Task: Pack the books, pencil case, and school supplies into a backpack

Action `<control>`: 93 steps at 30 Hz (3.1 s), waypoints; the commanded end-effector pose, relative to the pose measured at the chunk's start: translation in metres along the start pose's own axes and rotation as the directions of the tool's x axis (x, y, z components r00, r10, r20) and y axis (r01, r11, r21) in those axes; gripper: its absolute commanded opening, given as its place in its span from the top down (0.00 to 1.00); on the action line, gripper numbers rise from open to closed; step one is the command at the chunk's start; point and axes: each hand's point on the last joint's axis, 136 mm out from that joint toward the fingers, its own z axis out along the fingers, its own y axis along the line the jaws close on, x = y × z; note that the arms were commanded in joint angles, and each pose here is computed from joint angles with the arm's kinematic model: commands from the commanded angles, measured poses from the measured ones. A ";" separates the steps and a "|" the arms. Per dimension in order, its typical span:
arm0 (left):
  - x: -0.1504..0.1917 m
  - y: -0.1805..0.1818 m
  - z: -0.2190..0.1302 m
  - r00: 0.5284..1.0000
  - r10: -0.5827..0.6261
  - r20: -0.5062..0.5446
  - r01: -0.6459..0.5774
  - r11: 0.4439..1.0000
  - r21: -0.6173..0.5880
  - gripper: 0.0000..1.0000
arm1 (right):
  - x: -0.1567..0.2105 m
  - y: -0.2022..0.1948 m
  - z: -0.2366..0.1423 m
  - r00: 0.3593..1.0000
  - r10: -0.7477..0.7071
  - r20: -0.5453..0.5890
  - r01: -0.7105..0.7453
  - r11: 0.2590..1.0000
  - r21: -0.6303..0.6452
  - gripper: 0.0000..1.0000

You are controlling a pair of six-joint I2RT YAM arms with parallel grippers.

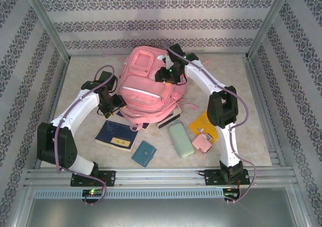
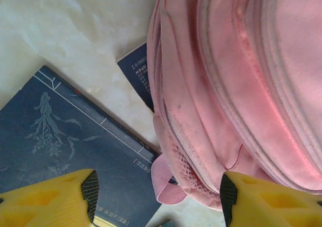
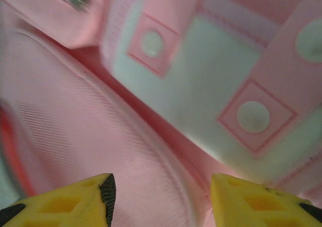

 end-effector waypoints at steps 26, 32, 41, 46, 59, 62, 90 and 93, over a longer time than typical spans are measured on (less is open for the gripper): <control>-0.051 -0.042 -0.002 0.981 0.136 0.139 -0.139 0.990 0.012 0.34 | -0.041 0.059 -0.089 0.960 0.174 0.218 -0.151 0.982 -0.117 1.00; -0.073 -0.059 -0.062 0.934 0.193 0.301 -0.206 0.979 0.009 0.33 | -0.056 0.061 -0.145 0.842 0.376 0.387 -0.353 0.926 -0.132 1.00; -0.026 -0.090 -0.097 0.849 0.404 0.340 -0.440 0.897 0.034 0.37 | -0.049 0.077 -0.153 0.742 0.525 0.416 -0.513 0.845 -0.151 1.00; 0.036 -0.119 -0.075 0.785 0.576 0.227 -0.615 0.768 0.178 0.37 | -0.050 0.086 -0.141 0.761 0.531 0.373 -0.516 0.844 -0.149 1.00; 0.073 -0.148 -0.064 0.692 0.695 0.192 -0.715 0.625 0.315 0.42 | -0.044 0.084 -0.123 0.782 0.532 0.326 -0.524 0.843 -0.122 1.00; 0.078 -0.152 -0.061 0.693 0.697 0.185 -0.712 0.621 0.328 0.43 | -0.042 0.082 -0.121 0.772 0.550 0.318 -0.542 0.832 -0.122 1.00; 0.095 -0.180 0.000 0.686 0.719 0.112 -0.715 0.637 0.289 0.60 | -0.036 0.079 -0.104 0.725 0.650 0.228 -0.631 0.760 -0.156 1.00; 0.098 -0.177 0.002 0.689 0.717 0.105 -0.711 0.641 0.289 0.60 | -0.038 0.079 -0.104 0.717 0.660 0.224 -0.639 0.751 -0.168 1.00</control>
